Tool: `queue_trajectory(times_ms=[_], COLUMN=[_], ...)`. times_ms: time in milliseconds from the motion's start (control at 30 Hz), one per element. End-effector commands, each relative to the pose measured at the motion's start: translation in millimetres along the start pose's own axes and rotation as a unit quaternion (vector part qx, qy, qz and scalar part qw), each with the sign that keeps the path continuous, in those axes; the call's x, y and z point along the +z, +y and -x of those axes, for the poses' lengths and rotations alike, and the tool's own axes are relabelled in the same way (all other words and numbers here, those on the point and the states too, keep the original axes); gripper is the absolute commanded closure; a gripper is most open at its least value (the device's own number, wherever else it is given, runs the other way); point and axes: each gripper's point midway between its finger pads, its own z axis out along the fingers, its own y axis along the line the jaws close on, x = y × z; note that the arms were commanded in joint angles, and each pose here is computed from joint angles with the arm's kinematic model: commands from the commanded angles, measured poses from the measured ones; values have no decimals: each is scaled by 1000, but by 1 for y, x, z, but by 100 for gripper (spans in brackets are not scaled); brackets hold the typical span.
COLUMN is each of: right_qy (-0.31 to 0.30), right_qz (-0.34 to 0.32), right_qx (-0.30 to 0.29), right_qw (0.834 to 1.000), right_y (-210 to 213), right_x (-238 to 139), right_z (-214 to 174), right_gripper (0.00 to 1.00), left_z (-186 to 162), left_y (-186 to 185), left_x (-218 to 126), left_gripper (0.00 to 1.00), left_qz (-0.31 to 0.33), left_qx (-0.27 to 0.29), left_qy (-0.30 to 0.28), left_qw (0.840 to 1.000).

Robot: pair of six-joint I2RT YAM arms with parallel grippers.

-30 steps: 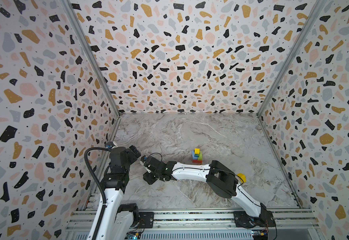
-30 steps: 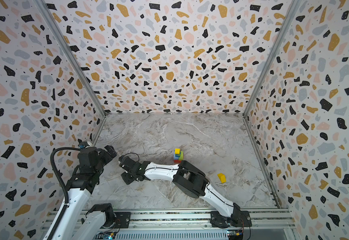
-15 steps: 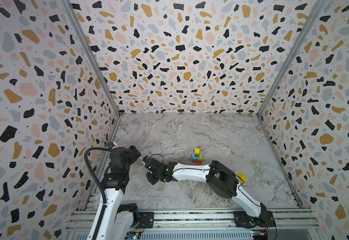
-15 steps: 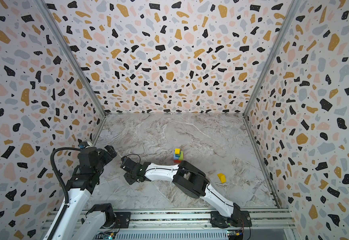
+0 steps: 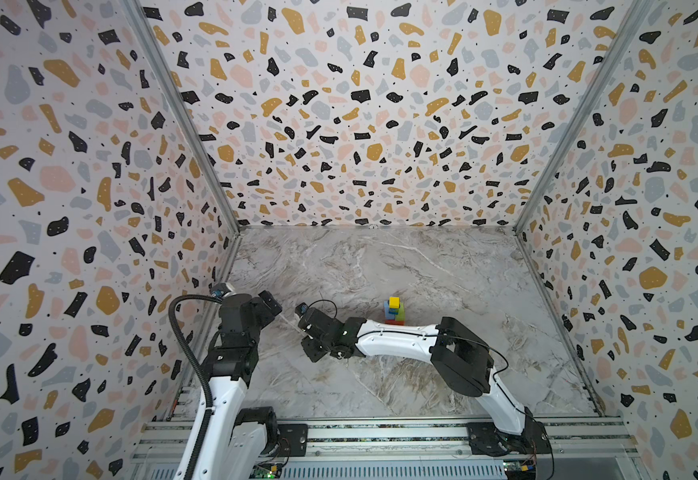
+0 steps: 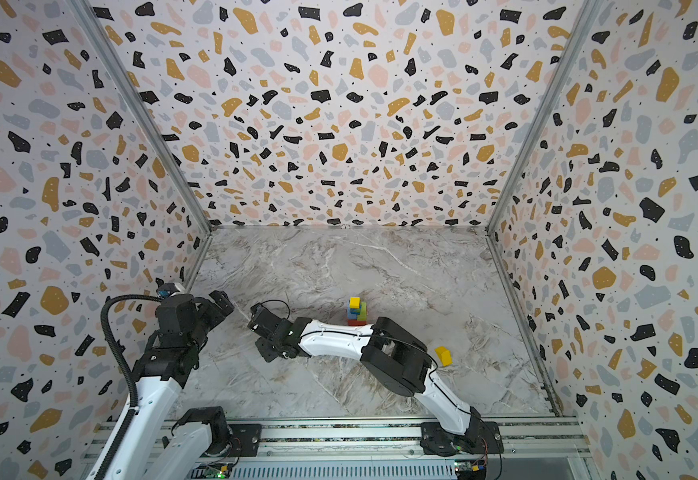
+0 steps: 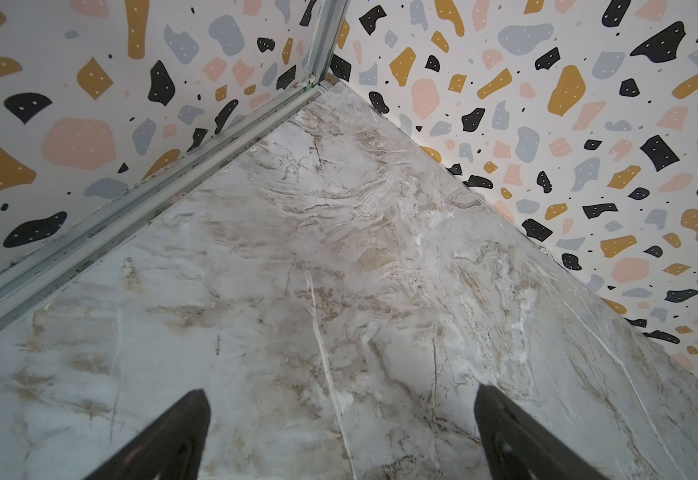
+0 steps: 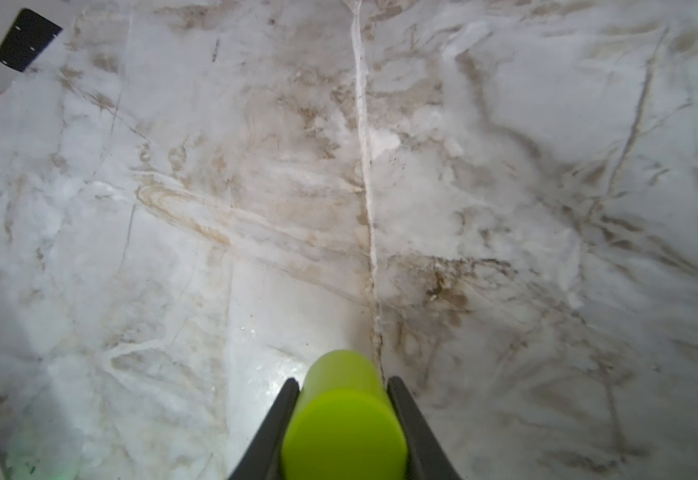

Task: Build the wood block tower
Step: 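Lift the green cylinder and carry it with the right gripper over the stack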

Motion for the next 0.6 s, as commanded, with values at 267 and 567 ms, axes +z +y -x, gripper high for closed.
queue_trajectory(times_ms=[267, 567], right_qy=[0, -6], right_qz=[-46, -86], right_qx=[0, 31], right_qw=[999, 996], right_y=[-49, -112], right_x=[-91, -150], right_z=[30, 34], right_gripper=[76, 76], left_z=[-11, -36], left_y=[-26, -58], left_x=[9, 21], left_gripper=[0, 0], left_qz=[-71, -123], left_qx=[28, 43], left_qy=[35, 103], left_qw=[996, 986])
